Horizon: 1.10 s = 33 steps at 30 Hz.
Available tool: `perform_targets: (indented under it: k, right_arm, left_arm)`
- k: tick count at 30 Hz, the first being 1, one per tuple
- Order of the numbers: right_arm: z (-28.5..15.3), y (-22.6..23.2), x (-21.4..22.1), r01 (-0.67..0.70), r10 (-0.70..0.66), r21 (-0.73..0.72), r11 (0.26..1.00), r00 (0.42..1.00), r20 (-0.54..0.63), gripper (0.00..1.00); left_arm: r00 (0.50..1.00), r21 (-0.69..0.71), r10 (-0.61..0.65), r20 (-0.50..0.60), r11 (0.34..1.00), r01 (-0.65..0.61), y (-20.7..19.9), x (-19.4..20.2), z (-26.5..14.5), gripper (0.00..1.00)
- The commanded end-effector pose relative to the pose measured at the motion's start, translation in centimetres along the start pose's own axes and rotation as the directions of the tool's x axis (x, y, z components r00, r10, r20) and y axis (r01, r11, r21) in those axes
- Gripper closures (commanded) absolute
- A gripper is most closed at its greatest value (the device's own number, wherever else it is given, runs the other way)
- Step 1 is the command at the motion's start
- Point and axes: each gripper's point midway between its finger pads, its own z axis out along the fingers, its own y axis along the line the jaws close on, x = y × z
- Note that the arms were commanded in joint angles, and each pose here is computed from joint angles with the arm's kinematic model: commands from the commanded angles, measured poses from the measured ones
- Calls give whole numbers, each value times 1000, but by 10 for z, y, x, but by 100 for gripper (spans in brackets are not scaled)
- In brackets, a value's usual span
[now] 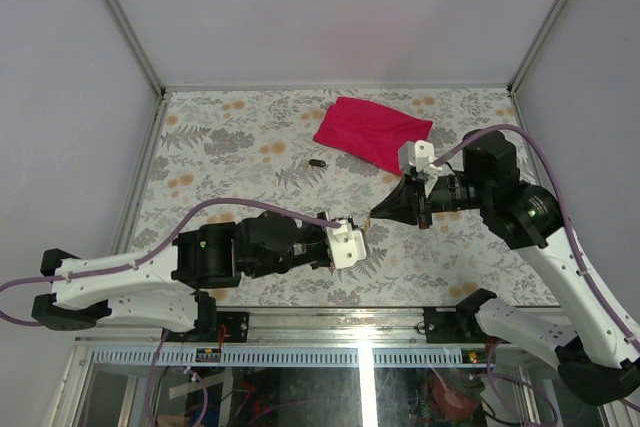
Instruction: Put the keys on the keyring
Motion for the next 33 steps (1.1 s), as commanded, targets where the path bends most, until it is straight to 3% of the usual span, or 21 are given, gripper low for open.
perform_targets:
  k: [1,11,21,28,33]
  right_arm:
    - [-1,20,-15,70,-67,-142,987,997,29,100]
    - [1,32,-22,78,-66,-241,967,996,60,100]
    - [0,-21,0,-36,41,98,995,998,-45,100]
    - [-12,-49,2,-86,108,305,949,993,-54,100]
    - [-15,-55,-8,-118,134,346,931,991,-22,100]
  left_arm:
    - [997,13,5,82,1000,-6,7,-30,-8,100]
    - [998,39,8,68,999,-11,3,-29,-8,100]
    - [997,-228,25,-80,973,-43,46,-1,-5,100]
    - [962,-395,144,-231,890,-228,69,26,-7,100]
    - [893,-506,254,-372,751,-424,86,38,-15,100]
